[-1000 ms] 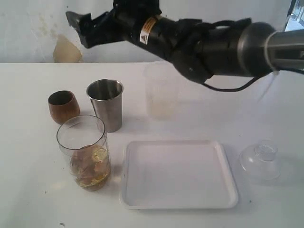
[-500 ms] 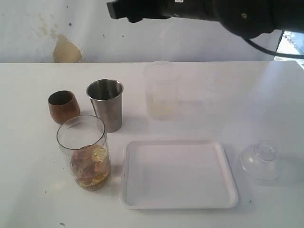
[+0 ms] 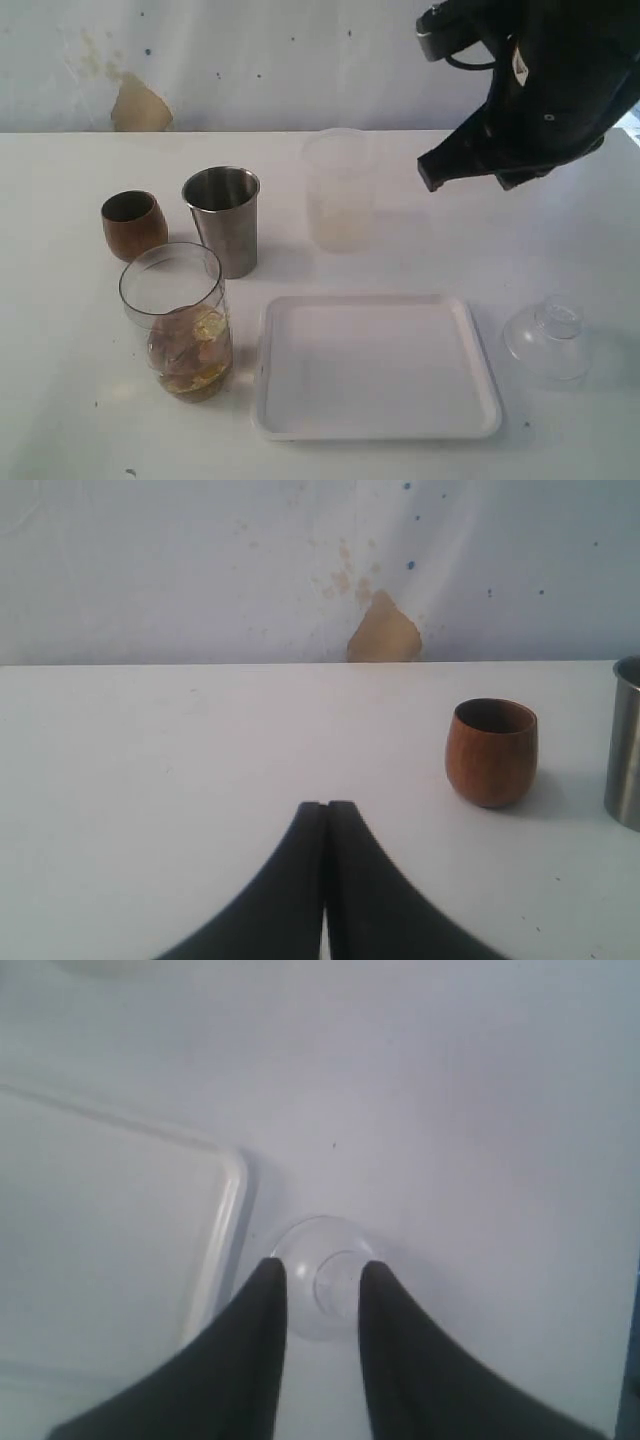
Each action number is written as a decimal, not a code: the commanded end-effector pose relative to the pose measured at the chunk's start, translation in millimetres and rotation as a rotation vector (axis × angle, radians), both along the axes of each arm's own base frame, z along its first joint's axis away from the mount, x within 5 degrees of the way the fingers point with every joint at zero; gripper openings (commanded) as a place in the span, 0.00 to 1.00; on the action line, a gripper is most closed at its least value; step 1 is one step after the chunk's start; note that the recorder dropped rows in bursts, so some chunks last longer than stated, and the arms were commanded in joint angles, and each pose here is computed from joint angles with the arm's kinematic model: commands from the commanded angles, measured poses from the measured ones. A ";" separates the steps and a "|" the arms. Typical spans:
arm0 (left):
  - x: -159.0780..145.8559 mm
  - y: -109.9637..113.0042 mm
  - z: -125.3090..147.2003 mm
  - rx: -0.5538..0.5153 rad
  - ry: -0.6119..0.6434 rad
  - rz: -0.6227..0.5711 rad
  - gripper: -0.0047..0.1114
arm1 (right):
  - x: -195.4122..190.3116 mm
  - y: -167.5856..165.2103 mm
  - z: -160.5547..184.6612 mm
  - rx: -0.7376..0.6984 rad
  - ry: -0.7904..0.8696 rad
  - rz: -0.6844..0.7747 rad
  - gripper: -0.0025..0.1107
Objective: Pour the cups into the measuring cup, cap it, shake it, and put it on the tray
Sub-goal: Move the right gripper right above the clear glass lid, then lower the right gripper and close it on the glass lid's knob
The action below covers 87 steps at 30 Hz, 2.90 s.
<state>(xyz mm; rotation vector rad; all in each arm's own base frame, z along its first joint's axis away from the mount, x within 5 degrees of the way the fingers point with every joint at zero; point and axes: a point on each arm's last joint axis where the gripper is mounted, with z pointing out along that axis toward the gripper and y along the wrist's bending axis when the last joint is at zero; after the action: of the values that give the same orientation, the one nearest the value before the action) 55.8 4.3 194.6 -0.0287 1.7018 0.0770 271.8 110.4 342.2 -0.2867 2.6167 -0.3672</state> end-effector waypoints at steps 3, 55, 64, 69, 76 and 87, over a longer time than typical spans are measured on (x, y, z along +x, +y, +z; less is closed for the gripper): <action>-0.1 -0.3 0.0 0.005 -0.014 -0.006 0.04 | -7.3 -6.9 -9.9 0.004 0.029 -0.062 0.22; -0.1 -0.3 0.0 0.005 -0.014 -0.006 0.04 | 31.6 -87.1 -144.6 0.156 0.414 -0.108 0.52; -0.1 -0.3 0.0 0.005 -0.014 -0.006 0.04 | 34.0 -78.2 -108.5 0.248 0.342 -0.057 0.52; -0.1 -0.3 0.0 0.005 -0.014 -0.006 0.04 | 25.9 -86.6 -98.3 0.173 0.379 -0.124 0.52; -0.1 -0.3 0.0 0.005 -0.014 -0.006 0.04 | 36.6 -92.4 -123.7 0.132 0.380 -0.222 0.52; -0.1 -0.3 0.0 0.005 -0.014 -0.006 0.04 | 41.7 -94.8 -144.2 0.119 0.449 -0.243 0.52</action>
<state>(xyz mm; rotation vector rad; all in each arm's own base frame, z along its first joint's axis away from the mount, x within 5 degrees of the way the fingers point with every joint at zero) 55.8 4.2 194.8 -0.0286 1.7000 0.0770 313.5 19.7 199.1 -0.0405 3.1134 -0.2490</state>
